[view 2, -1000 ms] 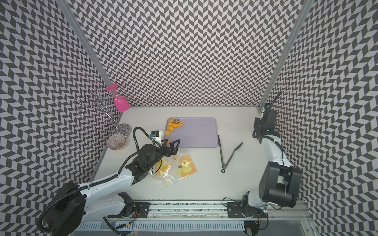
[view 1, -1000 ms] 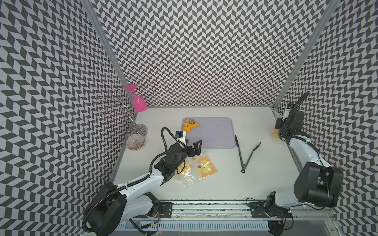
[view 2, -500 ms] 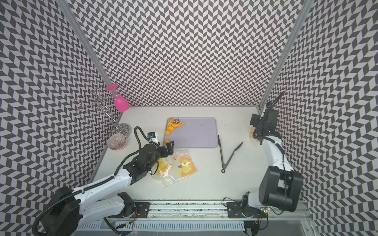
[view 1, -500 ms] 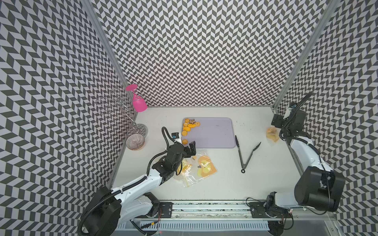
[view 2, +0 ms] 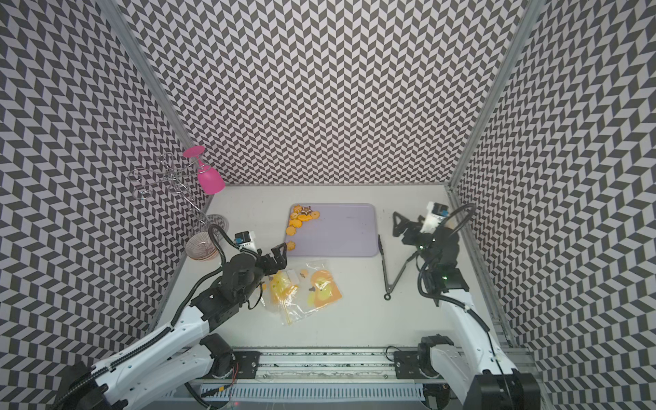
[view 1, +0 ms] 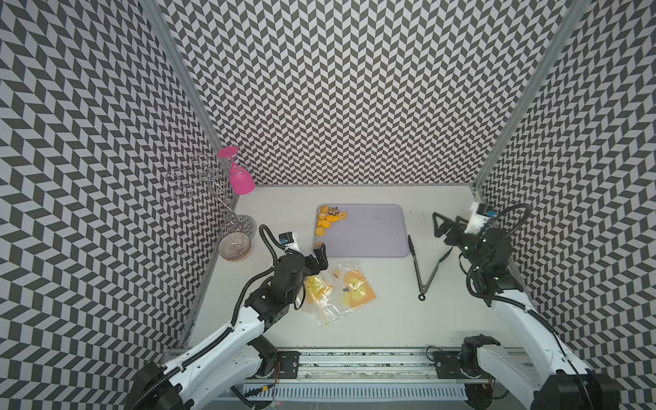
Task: Put the cookies into a resealable bag to prevent moisture
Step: Pick up the ziploc bag from the center of the board.
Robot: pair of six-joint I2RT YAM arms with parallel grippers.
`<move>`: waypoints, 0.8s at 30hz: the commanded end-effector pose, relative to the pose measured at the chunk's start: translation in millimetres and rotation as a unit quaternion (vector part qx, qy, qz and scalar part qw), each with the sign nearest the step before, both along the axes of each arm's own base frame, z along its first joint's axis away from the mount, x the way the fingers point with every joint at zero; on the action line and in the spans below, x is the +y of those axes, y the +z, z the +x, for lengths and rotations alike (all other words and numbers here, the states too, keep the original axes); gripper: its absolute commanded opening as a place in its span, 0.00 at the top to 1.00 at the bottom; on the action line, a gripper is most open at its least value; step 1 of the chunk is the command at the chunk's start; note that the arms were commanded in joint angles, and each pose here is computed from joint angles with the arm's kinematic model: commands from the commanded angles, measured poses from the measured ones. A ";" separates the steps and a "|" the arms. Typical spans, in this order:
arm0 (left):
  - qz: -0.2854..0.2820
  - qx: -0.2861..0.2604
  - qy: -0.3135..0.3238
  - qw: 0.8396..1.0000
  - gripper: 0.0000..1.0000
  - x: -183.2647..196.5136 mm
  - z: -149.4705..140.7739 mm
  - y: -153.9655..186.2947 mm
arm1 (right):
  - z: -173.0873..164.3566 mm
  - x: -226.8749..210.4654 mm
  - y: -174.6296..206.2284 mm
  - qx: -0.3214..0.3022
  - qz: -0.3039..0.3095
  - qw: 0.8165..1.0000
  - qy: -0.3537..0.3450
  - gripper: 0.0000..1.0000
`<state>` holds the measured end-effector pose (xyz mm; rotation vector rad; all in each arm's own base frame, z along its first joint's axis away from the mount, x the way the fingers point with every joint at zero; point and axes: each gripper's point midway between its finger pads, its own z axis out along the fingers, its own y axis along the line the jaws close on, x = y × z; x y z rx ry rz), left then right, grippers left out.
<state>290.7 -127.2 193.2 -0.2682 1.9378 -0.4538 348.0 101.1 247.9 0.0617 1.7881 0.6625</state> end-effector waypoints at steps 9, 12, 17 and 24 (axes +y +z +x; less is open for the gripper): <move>-0.020 0.054 -0.033 0.998 0.08 6.2 -13.4 -21.2 | -78.4 183.8 -104.2 0.134 -0.023 0.951 0.280 0.15; -0.010 0.063 -0.048 0.997 0.08 -2.9 -21.2 -25.3 | -82.2 198.6 -136.9 0.176 -0.037 0.932 0.314 0.18; -0.009 0.069 -0.055 0.996 0.09 -6.8 -25.1 -29.5 | -71.1 211.2 -163.0 0.200 -0.054 0.923 0.323 0.18; 0.000 0.057 -0.038 0.998 0.11 -0.2 -22.3 -21.6 | -60.6 220.8 -182.3 0.215 -0.071 0.917 0.328 0.16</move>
